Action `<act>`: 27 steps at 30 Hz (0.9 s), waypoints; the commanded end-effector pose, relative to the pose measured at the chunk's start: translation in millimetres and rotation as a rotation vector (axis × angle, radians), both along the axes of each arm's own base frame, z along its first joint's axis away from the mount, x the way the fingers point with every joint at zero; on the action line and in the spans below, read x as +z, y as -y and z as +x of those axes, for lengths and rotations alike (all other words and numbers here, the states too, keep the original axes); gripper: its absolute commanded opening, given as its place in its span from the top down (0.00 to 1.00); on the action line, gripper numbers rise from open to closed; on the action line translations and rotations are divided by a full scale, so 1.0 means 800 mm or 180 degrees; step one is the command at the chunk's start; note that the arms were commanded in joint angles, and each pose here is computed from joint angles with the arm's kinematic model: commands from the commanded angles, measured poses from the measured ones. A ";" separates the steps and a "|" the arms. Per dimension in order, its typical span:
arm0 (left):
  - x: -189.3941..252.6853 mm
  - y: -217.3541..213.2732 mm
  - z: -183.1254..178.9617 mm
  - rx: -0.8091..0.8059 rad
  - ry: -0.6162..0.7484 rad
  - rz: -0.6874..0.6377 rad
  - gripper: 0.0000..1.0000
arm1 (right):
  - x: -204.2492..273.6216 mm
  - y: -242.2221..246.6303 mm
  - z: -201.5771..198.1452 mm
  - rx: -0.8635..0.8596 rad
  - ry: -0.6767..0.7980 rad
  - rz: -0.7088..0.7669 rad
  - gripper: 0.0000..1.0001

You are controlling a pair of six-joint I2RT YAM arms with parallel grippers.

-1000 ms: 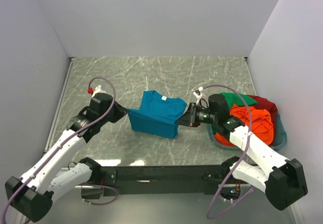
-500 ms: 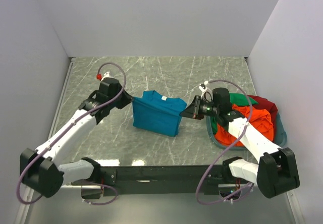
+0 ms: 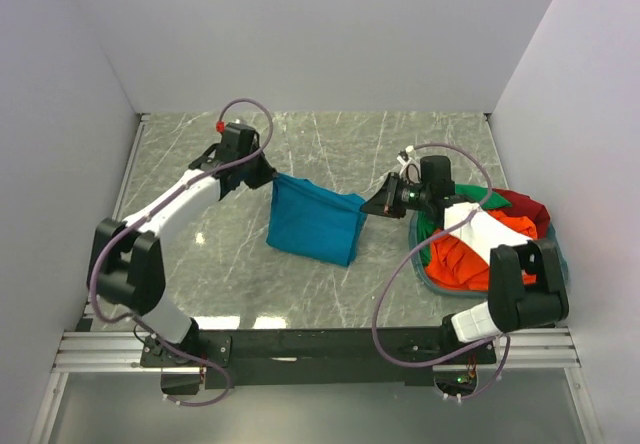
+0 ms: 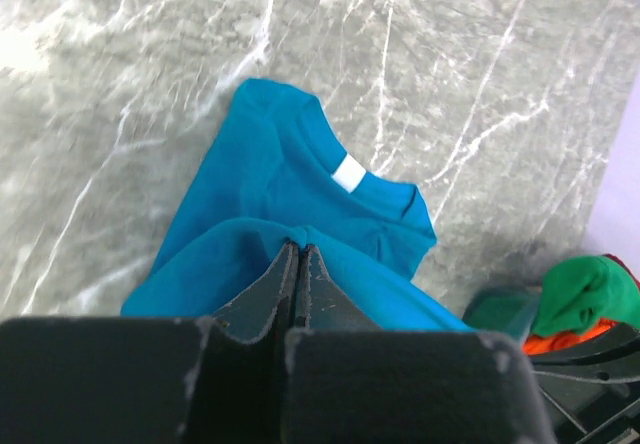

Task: Fold and stack the t-shirts
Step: Fold the tshirt, then neatly place the folded tshirt to the corner

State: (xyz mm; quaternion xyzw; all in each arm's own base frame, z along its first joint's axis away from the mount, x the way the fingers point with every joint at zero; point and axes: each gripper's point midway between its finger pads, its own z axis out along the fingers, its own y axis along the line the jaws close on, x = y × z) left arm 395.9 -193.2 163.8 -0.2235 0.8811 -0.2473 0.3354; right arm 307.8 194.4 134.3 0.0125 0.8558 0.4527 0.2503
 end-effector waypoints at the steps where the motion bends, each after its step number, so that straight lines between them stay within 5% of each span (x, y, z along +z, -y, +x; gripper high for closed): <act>1: 0.029 -0.019 0.055 0.0159 0.0344 0.0111 0.99 | 0.004 0.013 0.032 -0.0133 0.0120 -0.0057 1.00; 13: -0.047 -0.010 0.114 0.0133 -0.0031 0.0332 0.98 | -0.040 0.032 0.098 -0.0605 -0.0158 -0.0358 1.00; 17: -0.054 -0.006 0.128 0.0088 -0.0056 0.0398 0.72 | -0.036 0.044 0.125 -0.0790 -0.0110 -0.0558 0.82; 18: -0.061 -0.008 0.126 0.0073 -0.0130 0.0449 0.44 | -0.039 0.047 0.124 -0.0809 -0.0171 -0.0639 0.57; 21: -0.039 -0.008 0.129 0.0062 -0.0057 0.0458 0.05 | -0.025 0.051 0.133 -0.0813 -0.0084 -0.0838 0.20; 27: -0.023 -0.012 0.086 -0.0005 0.0012 0.0329 0.01 | 0.000 0.038 0.101 -0.0696 0.0121 -0.1018 0.15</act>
